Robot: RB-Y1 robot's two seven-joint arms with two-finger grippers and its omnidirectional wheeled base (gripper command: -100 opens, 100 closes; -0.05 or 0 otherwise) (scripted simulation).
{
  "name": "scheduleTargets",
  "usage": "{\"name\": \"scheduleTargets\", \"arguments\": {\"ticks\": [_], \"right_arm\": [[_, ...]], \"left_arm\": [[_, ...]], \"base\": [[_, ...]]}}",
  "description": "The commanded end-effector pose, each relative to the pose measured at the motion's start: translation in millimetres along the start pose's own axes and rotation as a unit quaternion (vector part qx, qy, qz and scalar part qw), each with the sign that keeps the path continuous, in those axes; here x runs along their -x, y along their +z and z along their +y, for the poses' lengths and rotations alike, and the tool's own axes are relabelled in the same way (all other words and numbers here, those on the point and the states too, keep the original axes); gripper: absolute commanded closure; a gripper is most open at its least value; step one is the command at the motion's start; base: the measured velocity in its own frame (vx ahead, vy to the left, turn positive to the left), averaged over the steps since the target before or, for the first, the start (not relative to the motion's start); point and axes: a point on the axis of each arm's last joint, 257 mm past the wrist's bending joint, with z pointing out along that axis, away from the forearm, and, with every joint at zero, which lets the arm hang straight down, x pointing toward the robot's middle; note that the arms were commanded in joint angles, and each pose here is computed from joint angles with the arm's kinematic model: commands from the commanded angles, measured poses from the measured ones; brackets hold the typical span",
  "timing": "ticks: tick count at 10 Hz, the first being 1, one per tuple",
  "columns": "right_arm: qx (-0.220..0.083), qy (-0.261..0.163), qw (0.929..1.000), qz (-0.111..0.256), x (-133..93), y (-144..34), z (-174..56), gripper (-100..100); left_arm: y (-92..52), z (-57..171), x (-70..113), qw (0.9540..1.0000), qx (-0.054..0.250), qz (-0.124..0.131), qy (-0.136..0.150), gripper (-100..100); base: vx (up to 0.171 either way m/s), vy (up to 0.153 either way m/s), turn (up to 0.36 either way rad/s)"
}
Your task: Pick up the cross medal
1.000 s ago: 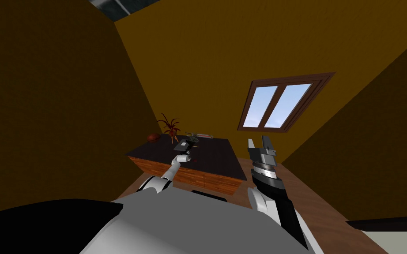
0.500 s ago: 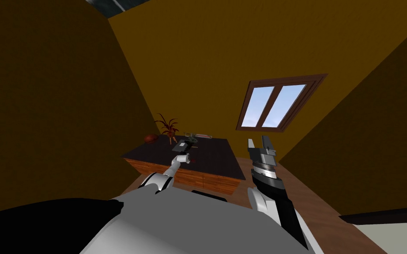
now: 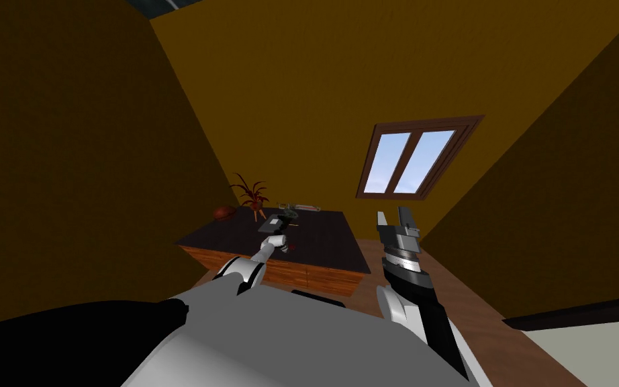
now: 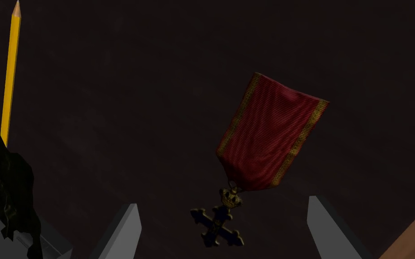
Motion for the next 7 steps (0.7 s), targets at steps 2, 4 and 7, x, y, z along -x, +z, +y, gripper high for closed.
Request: {"name": "scheduleTargets", "arguments": {"ticks": [2, 4, 7], "right_arm": [[0.0, 0.0, 1.0, 0.0, 0.0, 0.0, 0.0, 0], [0.0, 0.0, 1.0, 0.0, 0.0, 0.0, 0.0, 0], [0.0, 0.0, 1.0, 0.0, 0.0, 0.0, 0.0, 0]], "left_arm": [[0.9, 12.4, 10.7, 0.9995, 0.027, -0.01, -0.012, -100], [0.0, 21.5, 19.0, 0.9981, 0.053, -0.02, -0.023, -100], [-1.4, 23.8, 24.1, 0.9971, 0.065, -0.025, -0.03, -100]], "base": [[0.029, -0.014, -0.069], [0.023, -0.019, -0.052], [0.025, -0.013, -0.047]]}}
